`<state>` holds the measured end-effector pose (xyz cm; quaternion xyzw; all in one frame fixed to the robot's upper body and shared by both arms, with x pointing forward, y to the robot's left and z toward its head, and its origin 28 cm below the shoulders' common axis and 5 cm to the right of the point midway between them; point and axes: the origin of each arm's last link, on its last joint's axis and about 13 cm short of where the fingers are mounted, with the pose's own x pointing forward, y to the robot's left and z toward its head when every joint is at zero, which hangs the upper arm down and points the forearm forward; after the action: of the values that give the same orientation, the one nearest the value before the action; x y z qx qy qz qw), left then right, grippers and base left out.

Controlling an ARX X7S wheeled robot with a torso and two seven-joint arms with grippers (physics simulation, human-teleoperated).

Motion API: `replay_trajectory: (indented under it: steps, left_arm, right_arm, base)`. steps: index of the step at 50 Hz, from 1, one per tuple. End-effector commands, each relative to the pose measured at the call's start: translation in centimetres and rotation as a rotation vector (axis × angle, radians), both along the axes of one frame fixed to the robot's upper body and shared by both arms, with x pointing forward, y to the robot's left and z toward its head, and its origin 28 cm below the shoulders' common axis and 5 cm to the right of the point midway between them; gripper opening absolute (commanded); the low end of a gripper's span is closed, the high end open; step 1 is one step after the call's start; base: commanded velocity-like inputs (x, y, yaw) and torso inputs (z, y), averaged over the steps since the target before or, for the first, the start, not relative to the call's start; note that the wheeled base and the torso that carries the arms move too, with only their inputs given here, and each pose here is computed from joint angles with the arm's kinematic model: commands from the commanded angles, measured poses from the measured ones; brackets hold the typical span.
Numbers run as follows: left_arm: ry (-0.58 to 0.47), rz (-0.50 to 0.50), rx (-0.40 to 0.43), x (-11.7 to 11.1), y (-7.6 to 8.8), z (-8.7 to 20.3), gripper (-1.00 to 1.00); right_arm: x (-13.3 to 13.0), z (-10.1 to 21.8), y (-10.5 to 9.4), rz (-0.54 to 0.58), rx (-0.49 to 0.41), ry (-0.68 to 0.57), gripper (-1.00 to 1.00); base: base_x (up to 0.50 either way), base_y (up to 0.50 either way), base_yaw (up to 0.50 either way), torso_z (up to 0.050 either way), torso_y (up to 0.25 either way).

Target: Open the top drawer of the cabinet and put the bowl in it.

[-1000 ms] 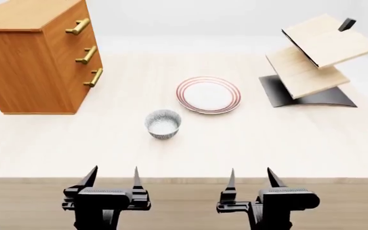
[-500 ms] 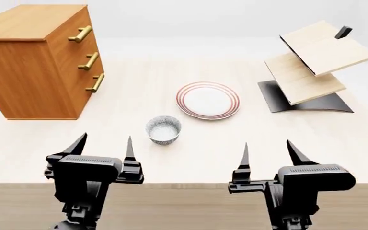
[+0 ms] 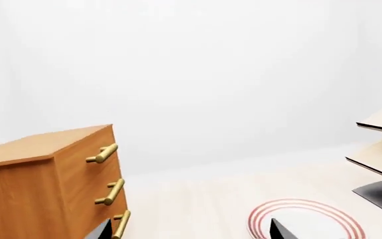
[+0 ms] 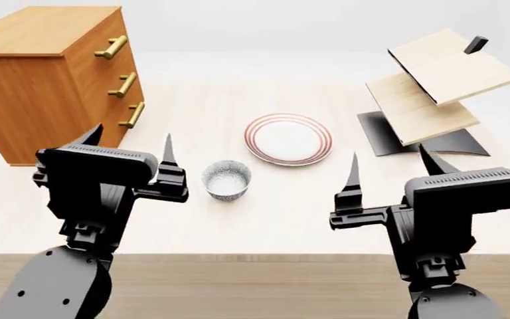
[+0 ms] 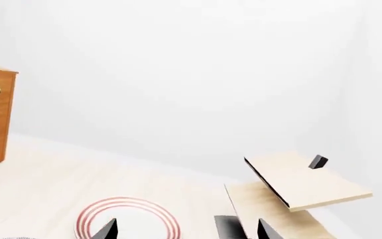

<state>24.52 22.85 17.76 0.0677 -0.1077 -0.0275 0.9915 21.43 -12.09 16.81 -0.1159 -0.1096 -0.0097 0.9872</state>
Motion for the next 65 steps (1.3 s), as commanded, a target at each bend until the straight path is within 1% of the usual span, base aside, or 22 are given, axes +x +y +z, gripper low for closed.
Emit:
replay_trajectory:
  steps: [1,11,16,25,35,65]
  left_arm:
    - [-0.032,0.013,0.030,1.0,0.5,3.8,1.00]
    - [-0.041,0.034,0.049,2.4,1.2,6.7,1.00]
    - [-0.049,0.026,0.045,2.5,1.3,7.8,1.00]
    - [-0.071,0.031,0.029,2.6,1.4,9.4,1.00]
    - [-0.096,0.031,0.047,2.3,1.3,10.2,1.00]
    - [-0.082,0.037,0.047,2.5,1.7,9.8,1.00]
  right_arm:
    - [0.4,3.4,-0.4,0.005,-0.034,-0.010,1.00]
    - [0.8,6.2,-0.9,0.009,-0.058,-0.017,1.00]
    - [0.7,7.2,-1.1,0.006,-0.069,-0.014,1.00]
    - [0.5,8.8,-1.6,-0.009,-0.069,-0.026,1.00]
    - [0.0,9.7,-1.8,-0.007,-0.059,-0.035,1.00]
    - [0.6,9.5,-2.1,-0.034,-0.051,-0.034,1.00]
  base:
    - [0.00,0.00,0.00,0.050,0.025]
    - [0.00,0.00,0.00,0.050,0.023]
    - [0.00,0.00,0.00,0.047,0.015]
    - [0.00,0.00,0.00,0.000,0.000]
    - [0.03,0.00,0.00,0.000,0.000]
    - [0.49,0.00,0.00,0.000,0.000]
